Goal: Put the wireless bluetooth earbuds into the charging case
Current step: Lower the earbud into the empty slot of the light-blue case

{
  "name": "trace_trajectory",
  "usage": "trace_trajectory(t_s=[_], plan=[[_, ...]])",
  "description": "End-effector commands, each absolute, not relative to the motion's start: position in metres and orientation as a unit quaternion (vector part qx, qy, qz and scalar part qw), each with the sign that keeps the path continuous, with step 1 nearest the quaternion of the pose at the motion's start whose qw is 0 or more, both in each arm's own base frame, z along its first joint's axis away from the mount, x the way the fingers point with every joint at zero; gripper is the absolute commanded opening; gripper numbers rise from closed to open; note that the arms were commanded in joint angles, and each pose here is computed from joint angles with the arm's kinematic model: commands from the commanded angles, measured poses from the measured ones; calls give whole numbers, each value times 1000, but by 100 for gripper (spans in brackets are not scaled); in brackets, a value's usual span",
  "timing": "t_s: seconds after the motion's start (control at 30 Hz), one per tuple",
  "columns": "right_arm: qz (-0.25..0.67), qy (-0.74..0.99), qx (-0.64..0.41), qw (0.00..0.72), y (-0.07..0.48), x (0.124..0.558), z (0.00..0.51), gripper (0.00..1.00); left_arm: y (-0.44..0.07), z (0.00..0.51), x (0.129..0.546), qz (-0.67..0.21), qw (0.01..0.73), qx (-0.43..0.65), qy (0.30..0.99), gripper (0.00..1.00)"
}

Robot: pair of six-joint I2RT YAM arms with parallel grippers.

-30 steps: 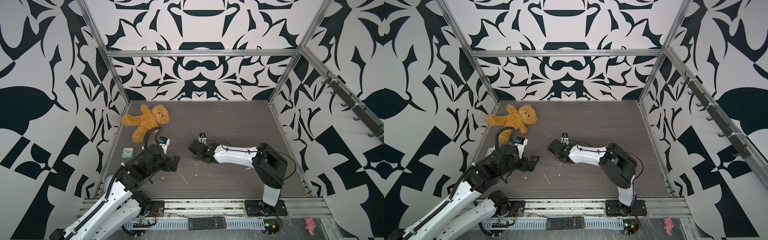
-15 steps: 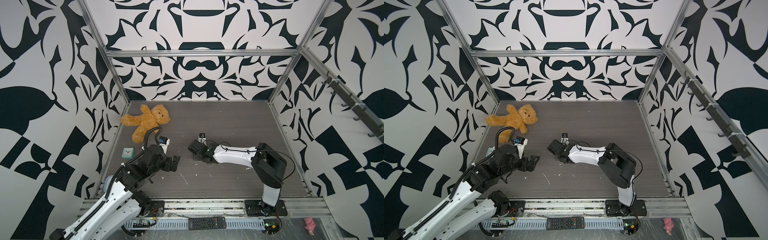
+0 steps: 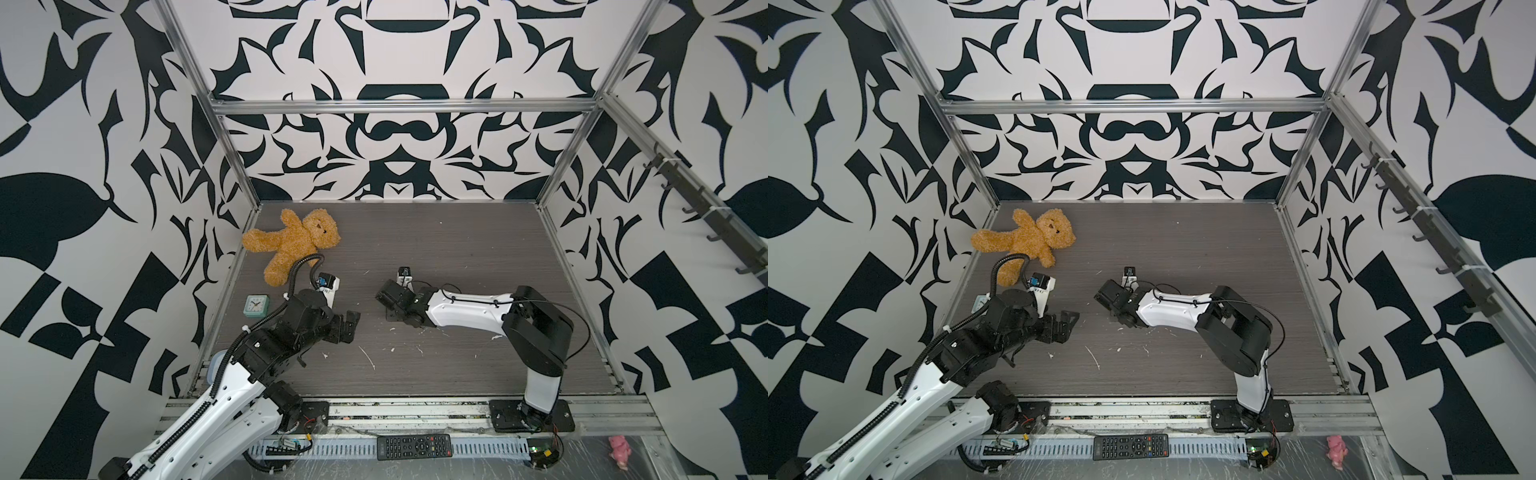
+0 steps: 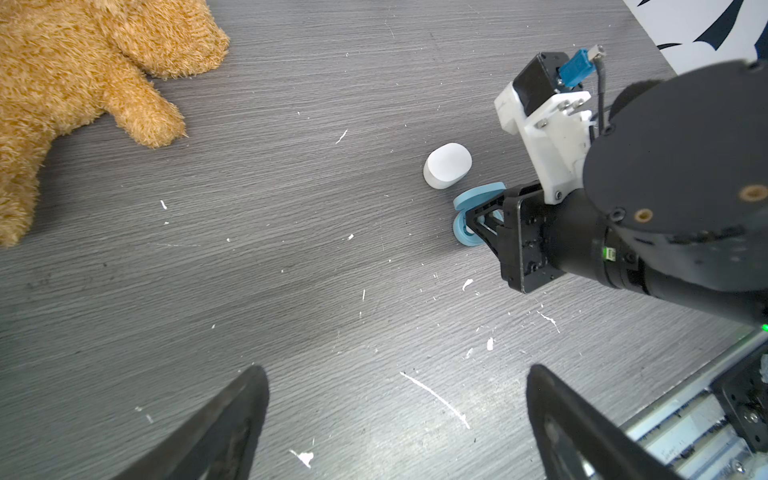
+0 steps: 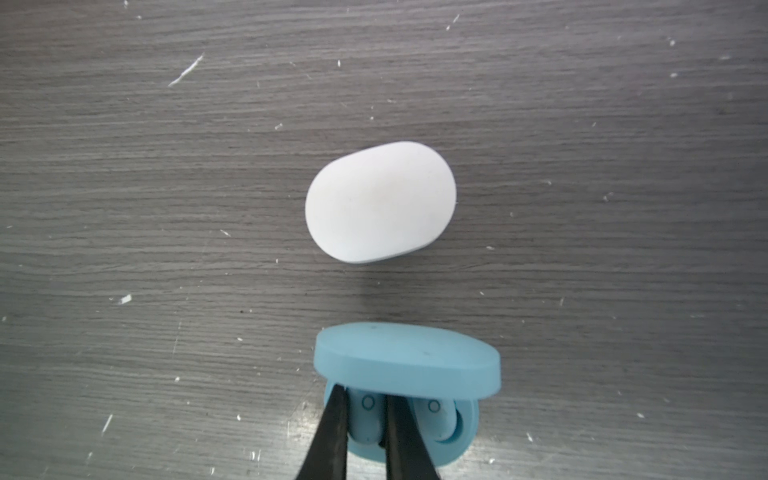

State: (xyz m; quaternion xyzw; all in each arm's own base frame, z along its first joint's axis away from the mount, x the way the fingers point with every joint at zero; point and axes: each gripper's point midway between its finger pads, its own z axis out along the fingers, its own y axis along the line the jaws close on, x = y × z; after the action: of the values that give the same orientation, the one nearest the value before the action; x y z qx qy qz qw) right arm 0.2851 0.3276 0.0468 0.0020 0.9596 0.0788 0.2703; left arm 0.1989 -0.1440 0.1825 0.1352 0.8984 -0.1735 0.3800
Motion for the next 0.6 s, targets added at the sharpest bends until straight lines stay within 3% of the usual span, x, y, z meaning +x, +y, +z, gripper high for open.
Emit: trace_trajectory(t_s=[0.0,0.57], plan=[[71,960,11,271,324,287,42,2,-144,178,198,-174,379,137,899,99],[69,960,13,271,322,286,42,4,-144,178,198,-175,380,137,898,99]])
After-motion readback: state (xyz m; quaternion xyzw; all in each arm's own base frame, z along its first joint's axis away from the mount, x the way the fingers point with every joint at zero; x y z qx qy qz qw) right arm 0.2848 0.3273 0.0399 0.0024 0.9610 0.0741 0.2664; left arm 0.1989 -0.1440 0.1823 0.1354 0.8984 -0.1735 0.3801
